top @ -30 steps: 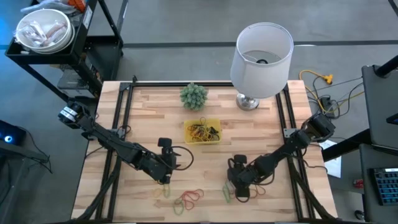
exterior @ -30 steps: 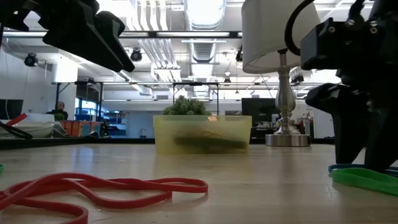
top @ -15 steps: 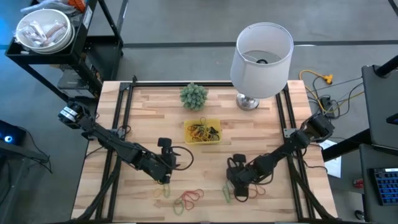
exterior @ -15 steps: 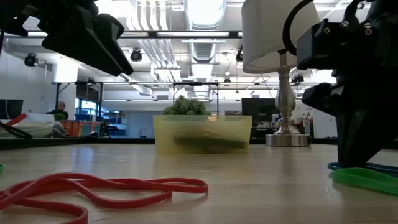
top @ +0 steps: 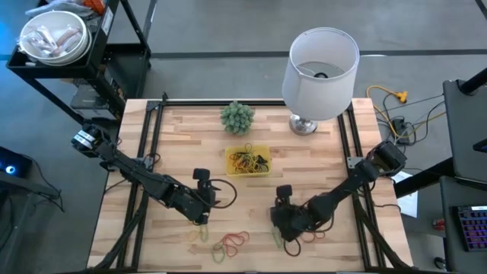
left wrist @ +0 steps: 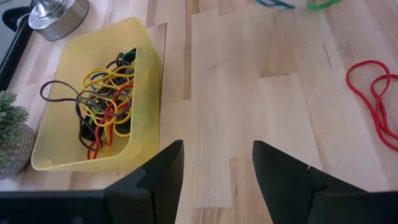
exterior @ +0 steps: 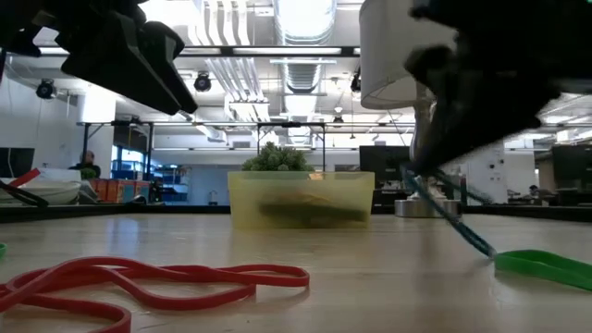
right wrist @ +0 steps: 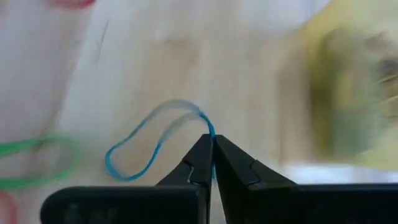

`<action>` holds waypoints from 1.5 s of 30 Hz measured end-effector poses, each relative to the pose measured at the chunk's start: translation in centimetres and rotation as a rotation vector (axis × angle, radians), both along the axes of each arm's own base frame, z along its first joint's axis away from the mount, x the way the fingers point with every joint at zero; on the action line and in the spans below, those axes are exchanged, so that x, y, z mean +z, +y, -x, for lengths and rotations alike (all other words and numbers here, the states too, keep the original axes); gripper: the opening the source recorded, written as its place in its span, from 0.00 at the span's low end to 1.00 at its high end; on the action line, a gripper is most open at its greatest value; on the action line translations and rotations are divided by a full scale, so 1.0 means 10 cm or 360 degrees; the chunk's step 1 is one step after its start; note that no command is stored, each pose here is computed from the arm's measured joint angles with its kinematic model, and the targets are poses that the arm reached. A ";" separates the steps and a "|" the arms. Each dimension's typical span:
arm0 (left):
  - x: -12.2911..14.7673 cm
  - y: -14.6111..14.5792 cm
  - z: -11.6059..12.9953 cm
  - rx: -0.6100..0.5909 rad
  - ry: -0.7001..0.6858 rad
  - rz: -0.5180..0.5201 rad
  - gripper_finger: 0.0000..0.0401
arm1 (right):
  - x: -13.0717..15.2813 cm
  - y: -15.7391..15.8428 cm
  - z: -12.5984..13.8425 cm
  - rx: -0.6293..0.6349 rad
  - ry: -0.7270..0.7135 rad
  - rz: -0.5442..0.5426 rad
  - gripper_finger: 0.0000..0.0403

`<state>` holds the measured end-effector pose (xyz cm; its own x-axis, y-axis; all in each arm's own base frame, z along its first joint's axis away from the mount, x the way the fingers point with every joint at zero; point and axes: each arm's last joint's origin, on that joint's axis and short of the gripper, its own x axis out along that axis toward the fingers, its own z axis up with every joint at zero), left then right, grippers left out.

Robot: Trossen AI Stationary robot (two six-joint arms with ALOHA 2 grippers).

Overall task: Pick and place rubber bands into bin
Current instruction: Put the blue rubber band into the yellow bin

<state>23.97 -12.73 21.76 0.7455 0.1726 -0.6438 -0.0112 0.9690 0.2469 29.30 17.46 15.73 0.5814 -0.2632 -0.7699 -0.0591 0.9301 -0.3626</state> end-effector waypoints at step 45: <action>-0.08 0.03 0.05 0.0027 0.0029 0.0009 0.44 | 0.23 -1.73 -0.68 -0.0287 0.0084 -0.0165 0.14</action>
